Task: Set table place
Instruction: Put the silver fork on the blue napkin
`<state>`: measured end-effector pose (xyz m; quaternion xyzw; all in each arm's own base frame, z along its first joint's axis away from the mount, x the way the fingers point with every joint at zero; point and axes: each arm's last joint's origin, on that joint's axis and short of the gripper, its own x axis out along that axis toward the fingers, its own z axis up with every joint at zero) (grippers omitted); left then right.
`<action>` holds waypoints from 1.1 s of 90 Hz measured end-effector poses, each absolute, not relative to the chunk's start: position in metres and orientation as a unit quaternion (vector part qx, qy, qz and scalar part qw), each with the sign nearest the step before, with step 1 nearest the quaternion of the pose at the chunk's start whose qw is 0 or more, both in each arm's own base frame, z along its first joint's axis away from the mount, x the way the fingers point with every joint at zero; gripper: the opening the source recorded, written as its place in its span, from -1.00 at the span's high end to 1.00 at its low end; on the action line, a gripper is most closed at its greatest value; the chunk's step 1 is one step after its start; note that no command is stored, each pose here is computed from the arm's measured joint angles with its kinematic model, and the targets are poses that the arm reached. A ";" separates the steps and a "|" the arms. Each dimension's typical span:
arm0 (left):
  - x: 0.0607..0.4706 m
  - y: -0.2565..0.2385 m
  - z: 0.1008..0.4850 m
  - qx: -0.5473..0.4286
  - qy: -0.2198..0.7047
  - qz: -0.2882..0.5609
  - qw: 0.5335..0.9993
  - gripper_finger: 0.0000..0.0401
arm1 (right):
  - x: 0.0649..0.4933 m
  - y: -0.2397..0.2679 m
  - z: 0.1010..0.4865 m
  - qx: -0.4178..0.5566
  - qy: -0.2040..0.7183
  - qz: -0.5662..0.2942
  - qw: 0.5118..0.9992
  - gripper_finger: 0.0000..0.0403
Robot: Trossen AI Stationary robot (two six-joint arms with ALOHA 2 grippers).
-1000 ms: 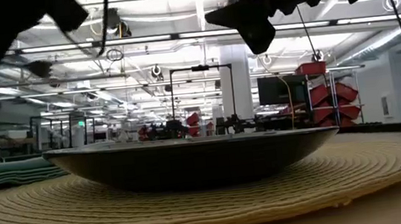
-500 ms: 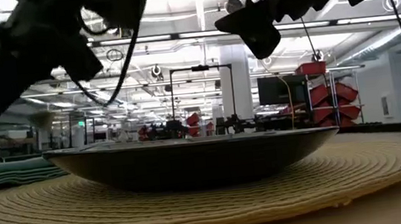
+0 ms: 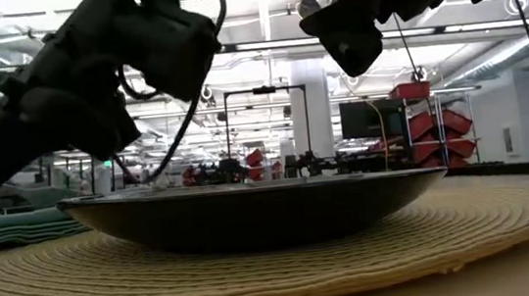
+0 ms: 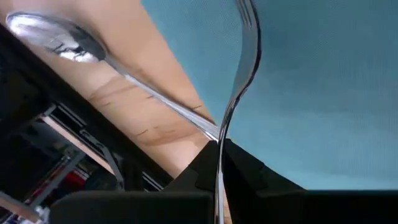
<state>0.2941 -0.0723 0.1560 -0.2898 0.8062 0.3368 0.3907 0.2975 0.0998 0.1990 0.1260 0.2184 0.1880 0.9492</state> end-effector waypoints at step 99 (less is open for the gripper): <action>0.308 -0.073 0.153 -0.313 0.790 0.255 0.462 0.55 | 0.293 0.106 0.195 0.122 0.241 0.192 0.944 0.03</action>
